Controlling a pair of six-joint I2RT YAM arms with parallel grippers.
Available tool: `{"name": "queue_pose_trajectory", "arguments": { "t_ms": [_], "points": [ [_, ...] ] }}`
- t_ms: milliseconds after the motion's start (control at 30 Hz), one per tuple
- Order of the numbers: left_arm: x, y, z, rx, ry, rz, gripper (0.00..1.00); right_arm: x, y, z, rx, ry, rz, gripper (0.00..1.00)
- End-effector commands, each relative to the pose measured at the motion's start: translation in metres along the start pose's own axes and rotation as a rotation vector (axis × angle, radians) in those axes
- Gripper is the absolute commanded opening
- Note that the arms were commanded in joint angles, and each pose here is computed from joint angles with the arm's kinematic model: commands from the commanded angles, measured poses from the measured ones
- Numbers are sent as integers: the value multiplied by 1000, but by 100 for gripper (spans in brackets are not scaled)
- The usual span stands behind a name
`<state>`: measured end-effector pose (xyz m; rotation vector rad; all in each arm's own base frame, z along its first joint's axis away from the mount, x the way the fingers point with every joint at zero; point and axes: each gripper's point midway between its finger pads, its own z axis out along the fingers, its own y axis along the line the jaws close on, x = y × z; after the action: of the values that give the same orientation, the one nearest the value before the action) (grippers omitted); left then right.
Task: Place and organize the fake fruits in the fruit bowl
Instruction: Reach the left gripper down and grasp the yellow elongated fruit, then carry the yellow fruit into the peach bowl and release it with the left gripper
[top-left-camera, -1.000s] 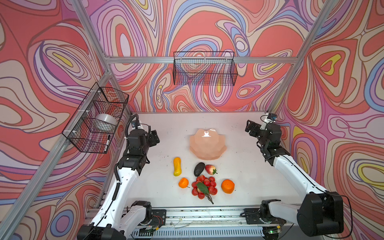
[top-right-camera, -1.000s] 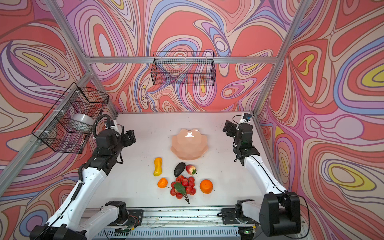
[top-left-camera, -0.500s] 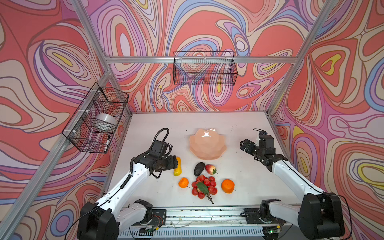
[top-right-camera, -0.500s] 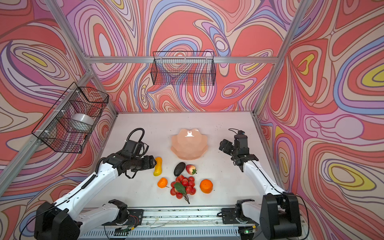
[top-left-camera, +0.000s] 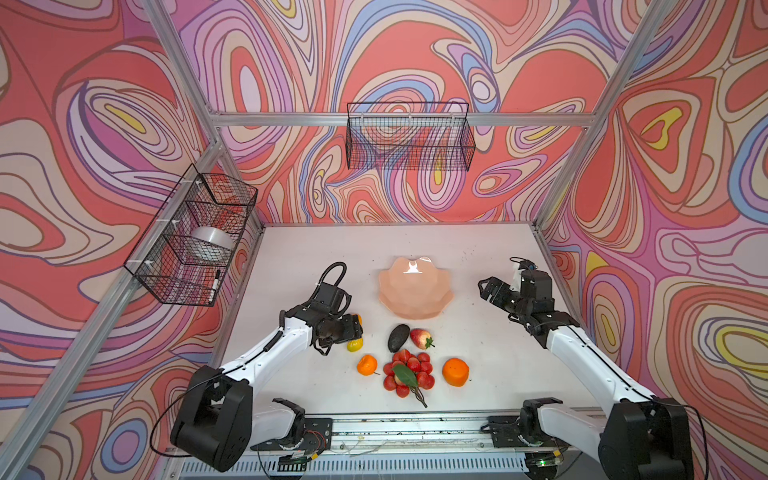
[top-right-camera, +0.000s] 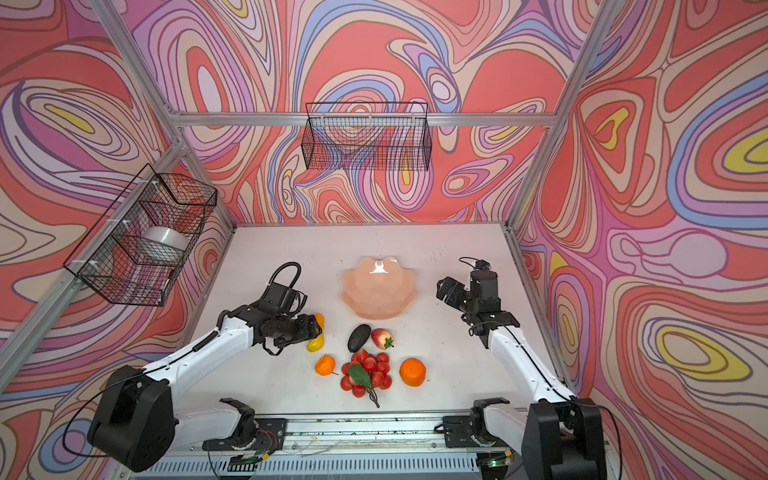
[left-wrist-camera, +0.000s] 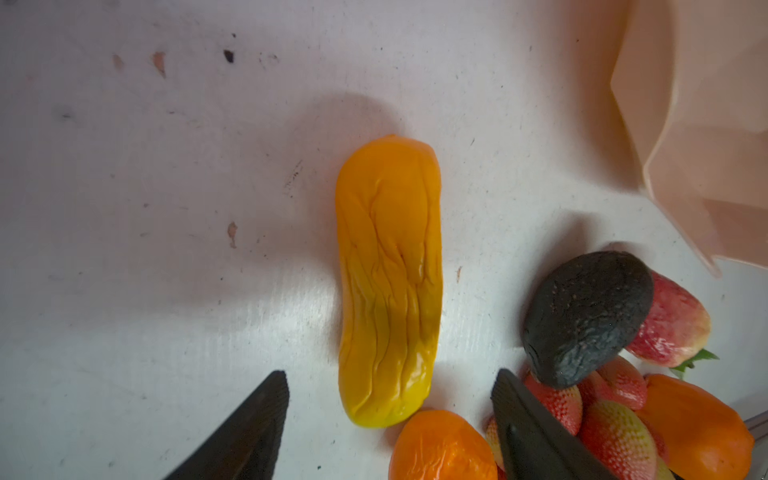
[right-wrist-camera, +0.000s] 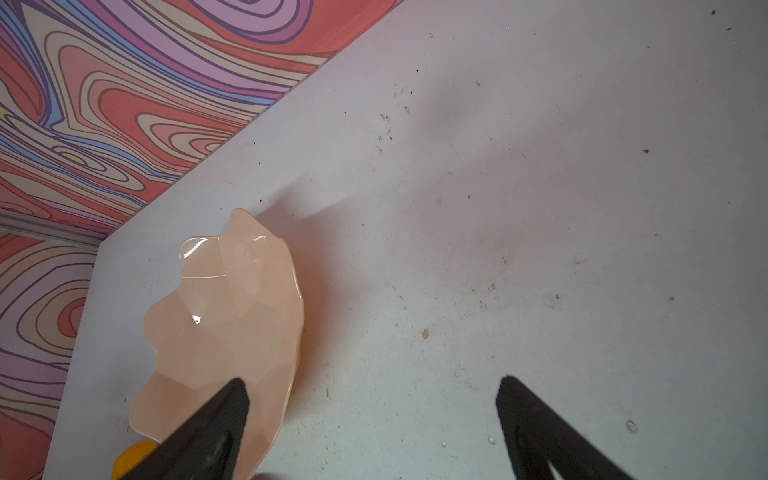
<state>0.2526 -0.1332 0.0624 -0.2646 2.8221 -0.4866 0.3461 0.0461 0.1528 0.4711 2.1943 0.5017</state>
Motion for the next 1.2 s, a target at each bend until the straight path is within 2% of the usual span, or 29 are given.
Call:
{"name": "queue_pose_trajectory", "arguments": {
  "t_ms": [0,167,233,300,533,733,833,1000,1167],
  "points": [
    [-7,-6,14,4,11,3,73,8,-4,-3,10,11,19,98],
    [-8,-6,32,-14,60,-3,47,10,-6,-8,17,4,25,97],
    [-8,-6,29,-21,60,-9,36,11,-7,-9,22,7,24,96],
    [-8,-7,19,-11,35,-2,30,12,-9,-9,29,8,24,96],
    [-22,-32,-32,68,-41,62,28,12,-11,-5,33,1,37,96],
    [-67,-83,-64,162,-134,113,29,7,-11,-8,55,4,5,96],
    [-84,-113,-55,193,-148,156,29,7,-13,-13,75,8,-16,96],
    [-84,-169,-20,169,-58,251,27,3,-13,-29,92,-10,-35,96],
    [-95,-188,24,91,-36,267,26,5,-13,-41,93,-16,-35,96]
  ]
}}
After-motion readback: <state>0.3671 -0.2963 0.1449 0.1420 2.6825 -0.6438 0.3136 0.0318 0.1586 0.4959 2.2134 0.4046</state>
